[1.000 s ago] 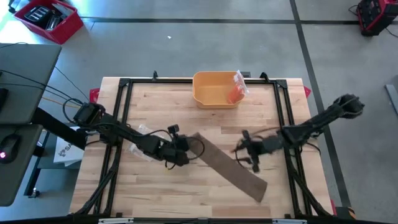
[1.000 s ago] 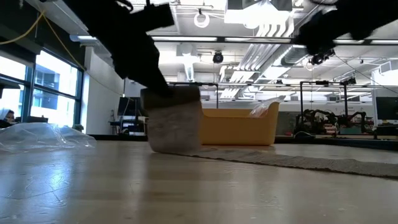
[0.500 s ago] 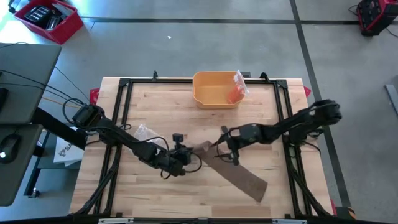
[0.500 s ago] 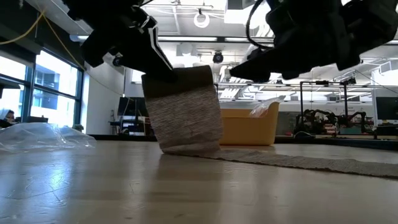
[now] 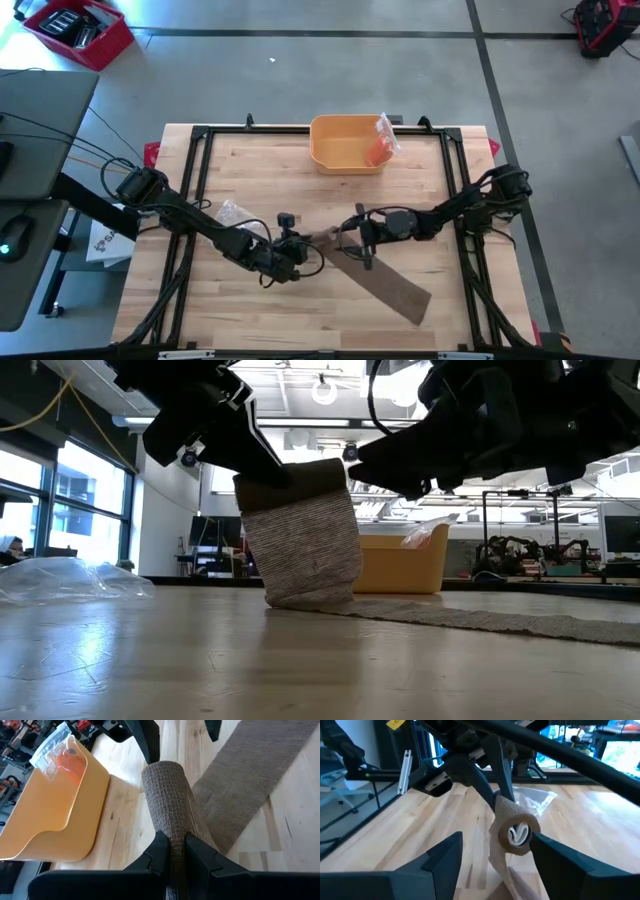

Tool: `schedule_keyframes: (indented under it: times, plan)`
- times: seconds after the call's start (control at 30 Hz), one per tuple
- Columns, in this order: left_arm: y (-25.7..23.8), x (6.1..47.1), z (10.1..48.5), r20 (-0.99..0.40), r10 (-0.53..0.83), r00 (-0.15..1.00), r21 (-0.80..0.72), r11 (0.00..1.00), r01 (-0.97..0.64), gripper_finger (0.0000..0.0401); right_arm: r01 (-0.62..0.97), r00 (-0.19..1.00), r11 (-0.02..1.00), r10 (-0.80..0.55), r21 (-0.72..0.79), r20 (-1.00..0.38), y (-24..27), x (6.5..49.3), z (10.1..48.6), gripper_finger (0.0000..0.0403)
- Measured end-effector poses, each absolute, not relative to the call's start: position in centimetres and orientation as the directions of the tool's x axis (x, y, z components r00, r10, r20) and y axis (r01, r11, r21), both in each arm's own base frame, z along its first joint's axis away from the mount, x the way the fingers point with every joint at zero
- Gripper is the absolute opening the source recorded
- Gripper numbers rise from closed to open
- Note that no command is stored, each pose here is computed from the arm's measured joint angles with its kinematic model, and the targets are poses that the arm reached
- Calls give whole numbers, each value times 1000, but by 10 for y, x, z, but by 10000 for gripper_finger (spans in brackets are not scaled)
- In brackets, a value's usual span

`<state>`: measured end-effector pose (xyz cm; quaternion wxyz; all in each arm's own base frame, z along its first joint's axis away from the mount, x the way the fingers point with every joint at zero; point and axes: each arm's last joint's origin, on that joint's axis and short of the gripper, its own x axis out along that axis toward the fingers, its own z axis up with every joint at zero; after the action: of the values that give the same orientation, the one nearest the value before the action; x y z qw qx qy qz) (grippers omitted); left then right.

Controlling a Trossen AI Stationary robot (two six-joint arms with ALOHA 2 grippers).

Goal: Roll bandage
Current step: Roll the brown bandage

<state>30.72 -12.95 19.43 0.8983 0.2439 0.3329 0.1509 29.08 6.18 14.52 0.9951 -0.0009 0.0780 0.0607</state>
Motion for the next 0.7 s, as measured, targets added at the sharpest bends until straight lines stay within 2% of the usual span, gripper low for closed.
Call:
schedule_keyframes:
  times: [0.23, 0.37, 0.7]
  plan:
    - [-130, 307, 194, -523, 436, 733, 540, 834, -111, 35, -162, 973, 987, 161, 9, -164, 68, 302, 149, 226]
    - [-129, 307, 194, -519, 445, 730, 548, 829, -116, 35, -124, 975, 992, 125, 17, -185, 69, 307, 151, 226]
    - [-129, 307, 195, -505, 463, 728, 557, 819, -135, 35, -85, 972, 984, 116, 156, -204, 68, 308, 150, 226]
